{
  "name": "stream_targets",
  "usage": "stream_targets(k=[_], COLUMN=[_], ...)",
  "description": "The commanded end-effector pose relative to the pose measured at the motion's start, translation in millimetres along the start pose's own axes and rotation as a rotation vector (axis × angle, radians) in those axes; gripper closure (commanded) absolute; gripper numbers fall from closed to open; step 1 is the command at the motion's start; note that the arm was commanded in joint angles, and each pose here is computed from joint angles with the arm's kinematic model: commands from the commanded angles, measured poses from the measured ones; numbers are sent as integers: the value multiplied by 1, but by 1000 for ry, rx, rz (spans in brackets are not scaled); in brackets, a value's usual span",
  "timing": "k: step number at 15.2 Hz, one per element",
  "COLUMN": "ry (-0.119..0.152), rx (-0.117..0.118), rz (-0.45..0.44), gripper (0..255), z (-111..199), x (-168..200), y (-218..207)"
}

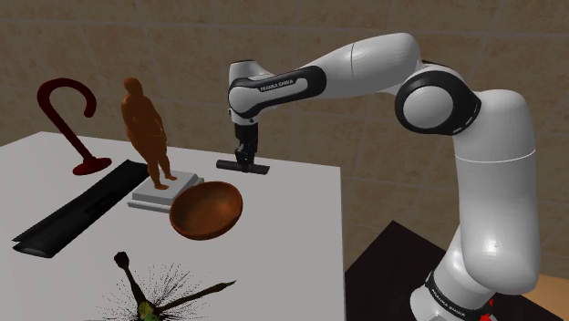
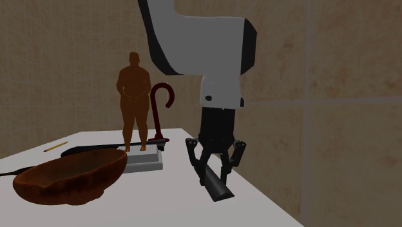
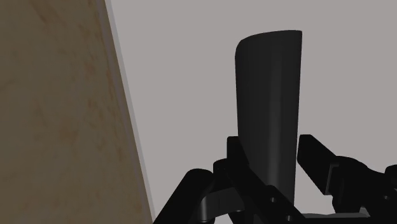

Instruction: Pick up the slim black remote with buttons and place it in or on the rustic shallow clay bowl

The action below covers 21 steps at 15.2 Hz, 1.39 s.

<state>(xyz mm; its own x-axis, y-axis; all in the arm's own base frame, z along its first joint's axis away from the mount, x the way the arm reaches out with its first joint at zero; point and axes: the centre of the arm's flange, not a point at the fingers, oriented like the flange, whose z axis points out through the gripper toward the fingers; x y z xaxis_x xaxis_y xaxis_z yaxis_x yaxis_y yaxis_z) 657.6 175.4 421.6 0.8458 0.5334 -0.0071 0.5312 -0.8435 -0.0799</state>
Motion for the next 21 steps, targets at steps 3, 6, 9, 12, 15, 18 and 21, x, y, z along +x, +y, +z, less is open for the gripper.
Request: stream_targets(k=[3, 6, 9, 12, 15, 18, 21], ry=[-3, -3, -3, -3, -3, -3, -3], rx=[1, 1, 1, 1, 1, 1, 1], rz=[0, 0, 0, 0, 0, 0, 0], gripper=[255, 255, 255, 255, 255, 255, 255], z=[-3, -19, -35, -51, -66, -82, -98], x=[0, 0, 0, 0, 0, -1, -1], y=[-1, -2, -3, -5, -6, -7, -9])
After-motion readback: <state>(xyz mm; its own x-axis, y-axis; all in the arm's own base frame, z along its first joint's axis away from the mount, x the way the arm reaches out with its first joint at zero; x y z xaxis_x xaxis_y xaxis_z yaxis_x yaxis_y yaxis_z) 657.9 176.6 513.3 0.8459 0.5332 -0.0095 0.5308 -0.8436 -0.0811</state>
